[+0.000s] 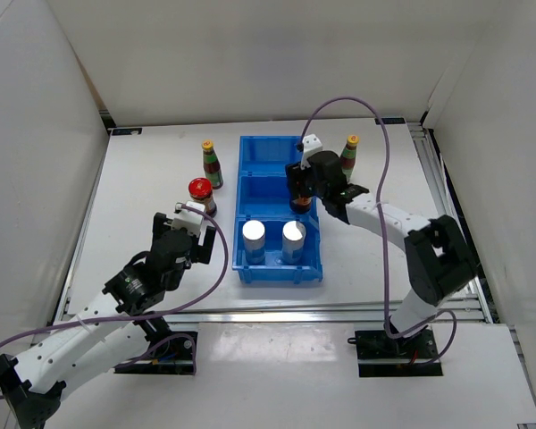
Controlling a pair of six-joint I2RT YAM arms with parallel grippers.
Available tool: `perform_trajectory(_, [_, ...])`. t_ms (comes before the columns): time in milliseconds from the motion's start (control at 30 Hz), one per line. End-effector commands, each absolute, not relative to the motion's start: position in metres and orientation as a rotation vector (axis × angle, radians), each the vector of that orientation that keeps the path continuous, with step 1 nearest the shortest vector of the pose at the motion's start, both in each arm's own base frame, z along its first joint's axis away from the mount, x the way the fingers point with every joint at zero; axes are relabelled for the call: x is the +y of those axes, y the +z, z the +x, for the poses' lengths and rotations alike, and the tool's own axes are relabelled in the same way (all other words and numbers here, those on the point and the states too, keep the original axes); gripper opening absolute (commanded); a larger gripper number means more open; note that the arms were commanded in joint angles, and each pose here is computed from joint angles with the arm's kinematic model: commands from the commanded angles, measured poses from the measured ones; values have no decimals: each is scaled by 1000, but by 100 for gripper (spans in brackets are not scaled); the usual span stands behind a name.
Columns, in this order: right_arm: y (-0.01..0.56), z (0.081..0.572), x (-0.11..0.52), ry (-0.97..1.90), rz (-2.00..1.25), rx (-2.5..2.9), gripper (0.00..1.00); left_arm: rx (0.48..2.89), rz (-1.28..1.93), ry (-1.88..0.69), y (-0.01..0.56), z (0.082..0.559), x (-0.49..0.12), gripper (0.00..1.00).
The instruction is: Organize the condiment bottles
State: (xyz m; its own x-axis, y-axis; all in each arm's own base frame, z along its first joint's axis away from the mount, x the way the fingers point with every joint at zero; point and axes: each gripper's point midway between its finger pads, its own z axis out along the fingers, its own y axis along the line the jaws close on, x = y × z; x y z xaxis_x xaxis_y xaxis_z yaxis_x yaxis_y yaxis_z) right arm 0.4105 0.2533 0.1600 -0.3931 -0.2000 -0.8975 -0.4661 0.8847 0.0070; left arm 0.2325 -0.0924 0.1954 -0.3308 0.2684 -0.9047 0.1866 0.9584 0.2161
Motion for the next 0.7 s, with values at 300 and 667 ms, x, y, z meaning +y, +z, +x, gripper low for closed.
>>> perform_trajectory(300, [169,447,294,443,-466,1838,0,1911,327,73,196,234,-94,100])
perform_trajectory(667, [197,446,288,390,-424,1790,59,1911,312,76,194,235,-93,100])
